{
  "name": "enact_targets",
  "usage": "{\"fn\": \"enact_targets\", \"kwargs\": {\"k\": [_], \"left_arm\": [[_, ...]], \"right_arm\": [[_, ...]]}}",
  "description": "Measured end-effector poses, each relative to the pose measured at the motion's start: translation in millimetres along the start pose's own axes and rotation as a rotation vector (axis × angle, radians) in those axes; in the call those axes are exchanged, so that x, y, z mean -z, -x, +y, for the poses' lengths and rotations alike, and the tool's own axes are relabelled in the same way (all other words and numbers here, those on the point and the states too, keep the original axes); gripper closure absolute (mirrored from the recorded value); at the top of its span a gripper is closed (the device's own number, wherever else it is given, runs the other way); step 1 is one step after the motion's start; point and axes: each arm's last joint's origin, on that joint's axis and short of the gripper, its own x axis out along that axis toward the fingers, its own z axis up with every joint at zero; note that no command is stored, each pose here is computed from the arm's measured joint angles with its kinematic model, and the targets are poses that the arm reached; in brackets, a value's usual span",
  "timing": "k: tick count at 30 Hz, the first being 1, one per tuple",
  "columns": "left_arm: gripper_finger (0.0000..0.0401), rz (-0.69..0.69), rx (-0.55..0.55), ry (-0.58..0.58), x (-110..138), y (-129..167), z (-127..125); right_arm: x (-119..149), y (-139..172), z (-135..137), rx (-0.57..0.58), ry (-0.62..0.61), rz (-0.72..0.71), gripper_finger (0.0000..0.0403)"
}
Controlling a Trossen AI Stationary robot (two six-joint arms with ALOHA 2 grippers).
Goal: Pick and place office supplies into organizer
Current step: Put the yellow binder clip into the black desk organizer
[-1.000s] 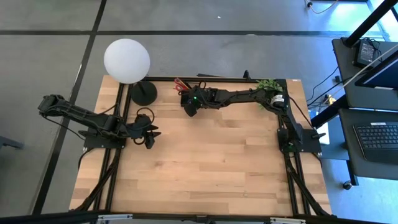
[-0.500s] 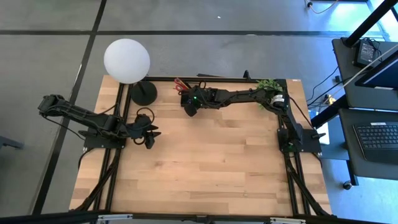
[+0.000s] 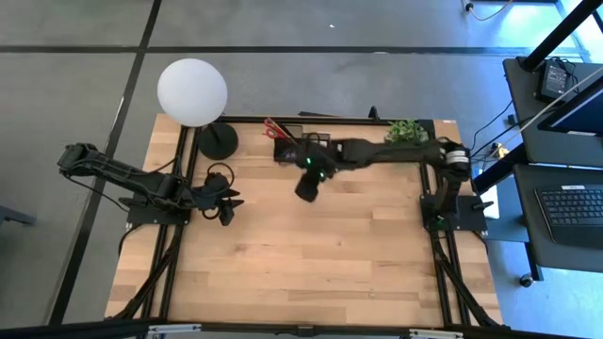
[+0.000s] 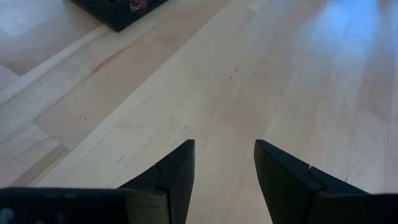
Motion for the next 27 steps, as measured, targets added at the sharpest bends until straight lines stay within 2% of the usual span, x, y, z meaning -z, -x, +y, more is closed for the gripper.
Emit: {"fn": "enact_targets", "kwargs": {"k": [6,12,16,19,24,27], "left_arm": [[0.0242,0.0,0.001,0.0,0.0,0.0,0.0],[0.0242,0.0,0.001,0.0,0.0,0.0,0.0],[0.0242,0.001,0.001,0.0,0.0,0.0,0.0],[0.0242,0.001,0.001,0.0,0.0,0.0,0.0],[0.0242,0.0,0.001,0.0,0.0,0.0,0.0],[0.0242,-0.003,-0.002,0.0,-0.1,0.0,0.1]], "right_arm": [[39.0,32.3,67.1,-0.068,-0.017,0.106,0.0292],[94.3,48.3,129.1,-0.088,0.036,0.248,0.0292],[130.5,57.9,162.7,-0.094,-0.002,0.314,0.0292],[152.2,66.3,180.0,-0.076,-0.142,0.349,0.0292],[183.0,79.3,199.4,0.014,-0.558,0.402,0.0292],[200.2,87.0,209.0,0.06,-0.752,0.422,0.0292]]}}
